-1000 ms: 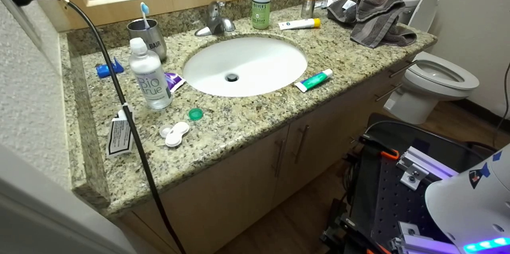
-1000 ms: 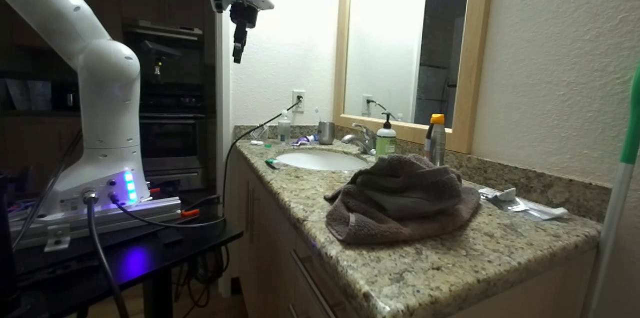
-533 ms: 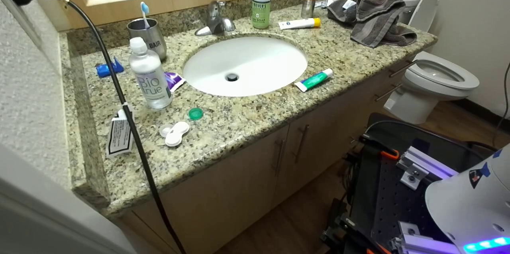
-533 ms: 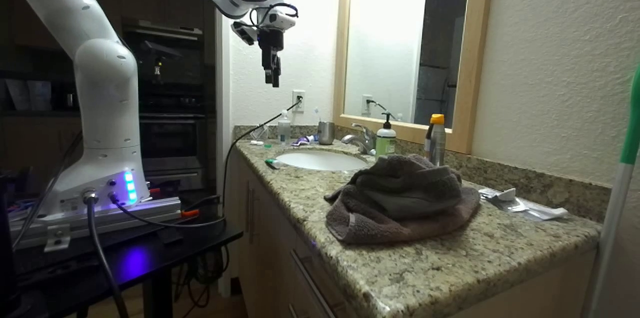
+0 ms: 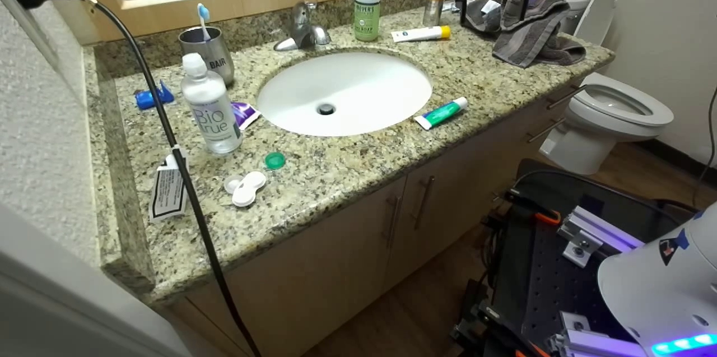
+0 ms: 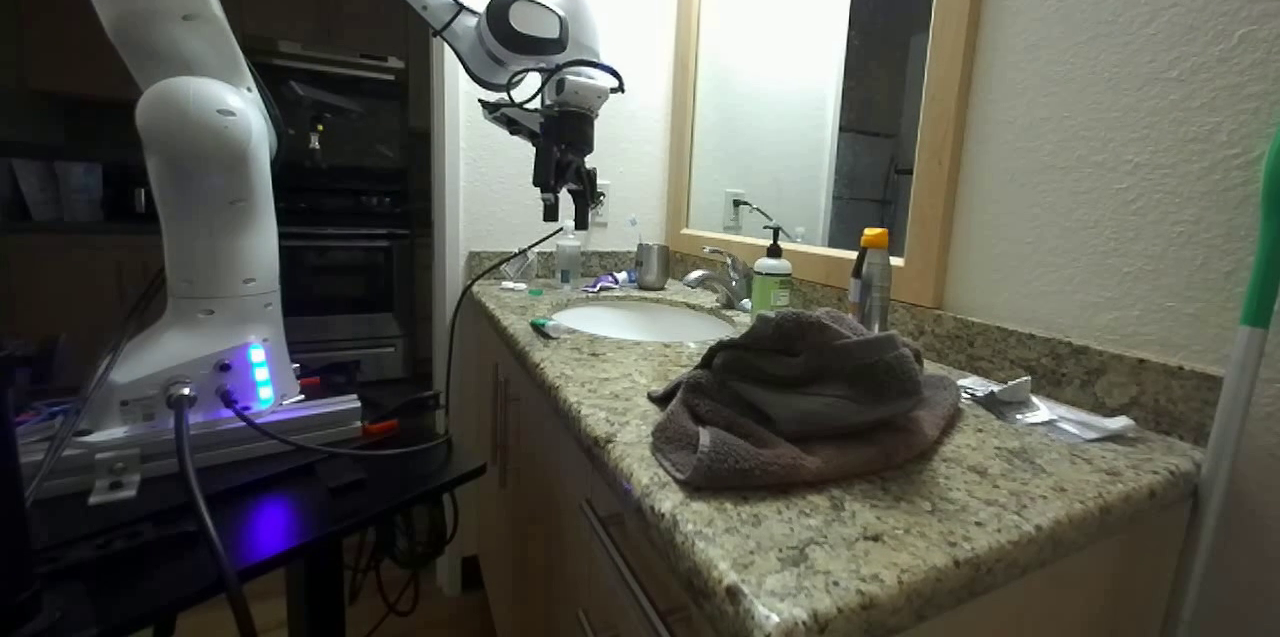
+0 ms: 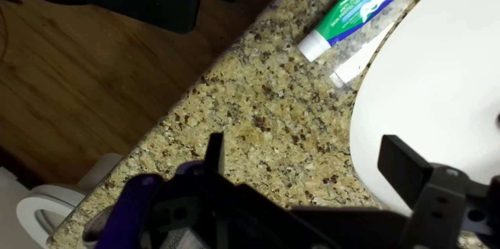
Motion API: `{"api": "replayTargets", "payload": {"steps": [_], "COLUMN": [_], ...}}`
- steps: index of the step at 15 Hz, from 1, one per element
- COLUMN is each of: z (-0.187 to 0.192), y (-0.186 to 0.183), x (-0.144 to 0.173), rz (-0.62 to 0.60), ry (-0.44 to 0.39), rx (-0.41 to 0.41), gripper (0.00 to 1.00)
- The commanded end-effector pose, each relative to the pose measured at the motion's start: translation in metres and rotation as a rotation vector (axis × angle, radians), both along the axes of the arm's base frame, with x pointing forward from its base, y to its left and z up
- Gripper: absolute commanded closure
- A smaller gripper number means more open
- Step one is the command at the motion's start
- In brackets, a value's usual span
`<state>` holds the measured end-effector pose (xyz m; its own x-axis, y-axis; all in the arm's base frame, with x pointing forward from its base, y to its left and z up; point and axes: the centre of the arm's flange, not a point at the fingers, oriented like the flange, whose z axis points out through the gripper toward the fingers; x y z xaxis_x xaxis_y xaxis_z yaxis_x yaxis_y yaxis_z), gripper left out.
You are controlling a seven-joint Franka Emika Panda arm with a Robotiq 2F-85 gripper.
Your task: Move the green tube to the right side of the sink counter
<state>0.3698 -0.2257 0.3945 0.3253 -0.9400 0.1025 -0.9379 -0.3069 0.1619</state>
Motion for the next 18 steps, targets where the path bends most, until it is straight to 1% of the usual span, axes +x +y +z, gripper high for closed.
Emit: {"api": "replayTargets", "payload": {"steps": [1, 2, 3, 5, 6, 7, 9, 10, 11, 14, 15, 17, 18], "z": [-0.014, -0.027, -0.043, -0.073, -0.087, -0.095, -0.107, -0.099, -0.106, -0.109, -0.11, -0.116, -0.118], "y": [-0.003, -0.007, -0.01, -0.009, -0.007, -0.005, 0.003, -0.001, 0.001, 0.003, 0.011, 0.028, 0.041], "x": [0.003, 0.003, -0.001, -0.012, -0.018, -0.022, -0.032, -0.027, -0.029, -0.03, -0.026, -0.015, -0.009], "rz": [-0.086, -0.165, -0.219, -0.331, -0.38, -0.413, -0.446, -0.42, -0.437, -0.448, -0.472, -0.501, -0.509], "ry": [0.029, 0.041, 0.051, 0.105, 0.138, 0.172, 0.22, 0.186, 0.203, 0.216, 0.18, 0.078, 0.038], "rx": [-0.026, -0.036, -0.039, -0.024, 0.006, 0.053, 0.162, 0.082, 0.115, 0.134, 0.083, 0.009, -0.004], "gripper": [0.0, 0.0, 0.0, 0.0, 0.0, 0.0, 0.0, 0.0, 0.0, 0.0, 0.0, 0.0, 0.0]}}
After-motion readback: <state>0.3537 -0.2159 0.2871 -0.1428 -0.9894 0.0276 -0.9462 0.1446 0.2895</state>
